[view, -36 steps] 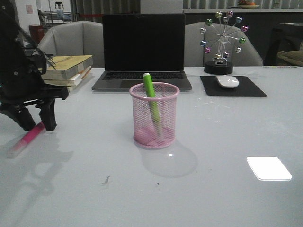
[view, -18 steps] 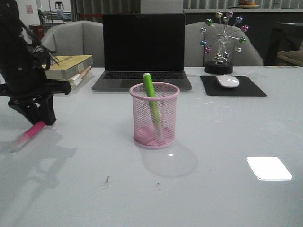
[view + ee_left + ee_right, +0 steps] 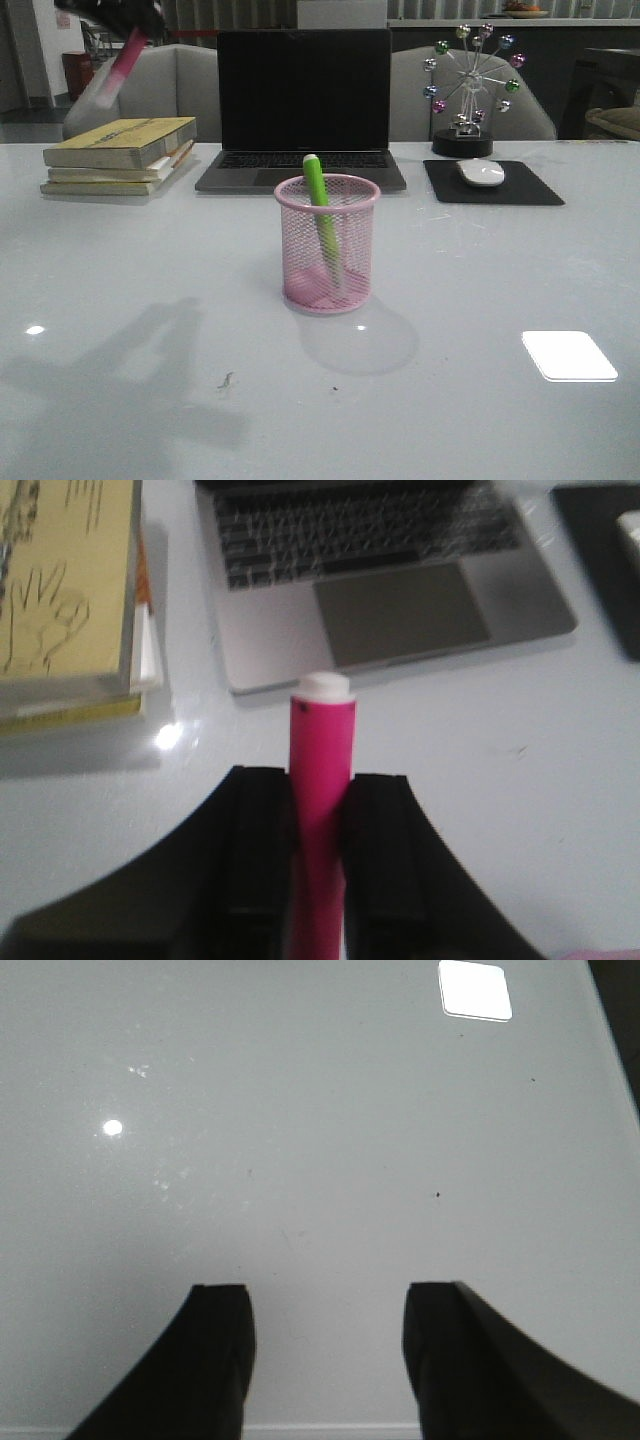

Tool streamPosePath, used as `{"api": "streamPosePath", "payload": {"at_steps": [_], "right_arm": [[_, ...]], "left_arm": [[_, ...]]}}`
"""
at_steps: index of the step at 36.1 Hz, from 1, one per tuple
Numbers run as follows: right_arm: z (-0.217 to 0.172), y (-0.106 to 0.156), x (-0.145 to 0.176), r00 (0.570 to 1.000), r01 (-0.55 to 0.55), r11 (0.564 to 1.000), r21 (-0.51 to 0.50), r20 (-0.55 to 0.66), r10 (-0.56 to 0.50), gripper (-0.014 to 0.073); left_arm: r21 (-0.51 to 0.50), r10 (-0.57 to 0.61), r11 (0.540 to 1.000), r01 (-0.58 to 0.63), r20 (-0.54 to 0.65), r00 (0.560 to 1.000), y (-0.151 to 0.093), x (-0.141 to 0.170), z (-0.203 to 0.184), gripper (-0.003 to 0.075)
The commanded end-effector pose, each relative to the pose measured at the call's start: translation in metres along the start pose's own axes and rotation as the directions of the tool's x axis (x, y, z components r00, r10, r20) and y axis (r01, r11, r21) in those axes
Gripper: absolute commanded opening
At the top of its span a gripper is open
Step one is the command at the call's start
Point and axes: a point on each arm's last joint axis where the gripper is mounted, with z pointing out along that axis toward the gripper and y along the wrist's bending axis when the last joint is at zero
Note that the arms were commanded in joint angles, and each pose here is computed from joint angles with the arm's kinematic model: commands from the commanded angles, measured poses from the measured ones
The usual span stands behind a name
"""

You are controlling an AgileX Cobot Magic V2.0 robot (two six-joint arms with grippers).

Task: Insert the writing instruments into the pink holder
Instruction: 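Lift the pink highlighter upright with the left gripper toward the holder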

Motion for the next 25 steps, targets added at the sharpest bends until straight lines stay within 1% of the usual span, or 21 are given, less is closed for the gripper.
{"api": "streamPosePath", "payload": {"at_steps": [1, 5, 7, 10, 13, 15, 19, 21, 23, 25], "right_arm": [[-0.006, -0.002, -0.011, 0.996, 0.005, 1.000, 0.012, 0.086, -0.006, 0.0453], [-0.006, -0.002, -0.011, 0.996, 0.005, 1.000, 0.012, 0.086, -0.006, 0.0453], [-0.006, -0.002, -0.011, 0.996, 0.005, 1.000, 0.012, 0.086, -0.006, 0.0453], [-0.006, -0.002, -0.011, 0.996, 0.005, 1.000, 0.012, 0.086, -0.006, 0.0453], [-0.006, -0.002, -0.011, 0.996, 0.005, 1.000, 0.012, 0.086, -0.006, 0.0453], [-0.006, -0.002, -0.012, 0.996, 0.005, 1.000, 0.012, 0.089, -0.006, 0.0453], [-0.006, -0.002, -0.012, 0.996, 0.005, 1.000, 0.012, 0.090, -0.006, 0.0453], [-0.006, -0.002, -0.012, 0.996, 0.005, 1.000, 0.012, 0.089, -0.006, 0.0453], [-0.006, -0.002, -0.012, 0.996, 0.005, 1.000, 0.012, 0.089, -0.006, 0.0453], [-0.006, -0.002, -0.012, 0.996, 0.005, 1.000, 0.012, 0.089, -0.006, 0.0453]], "left_arm": [[0.022, 0.034, 0.999, -0.042, 0.272, 0.962, -0.023, -0.040, -0.049, 0.0099], [0.046, 0.030, 0.998, -0.052, 0.391, 0.920, -0.042, -0.044, -0.062, 0.0099], [0.053, 0.035, 0.997, -0.064, 0.434, 0.900, -0.052, -0.039, -0.063, 0.0100], [0.065, 0.045, 0.994, -0.088, 0.494, 0.868, -0.071, -0.021, -0.061, 0.0100], [0.078, 0.040, 0.992, -0.102, 0.567, 0.823, -0.090, 0.003, -0.059, 0.0101], [0.089, 0.037, 0.990, -0.112, 0.598, 0.801, -0.101, 0.018, -0.056, 0.0101], [0.154, -0.021, 0.984, -0.093, 0.610, 0.792, -0.122, 0.045, -0.049, 0.0101], [0.167, -0.026, 0.981, -0.096, 0.608, 0.793, -0.129, 0.056, -0.043, 0.0101], [0.174, -0.022, 0.979, -0.104, 0.602, 0.798, -0.135, 0.065, -0.035, 0.0101], [0.186, -0.022, 0.977, -0.106, 0.580, 0.814, -0.140, 0.072, -0.029, 0.0101]]}}
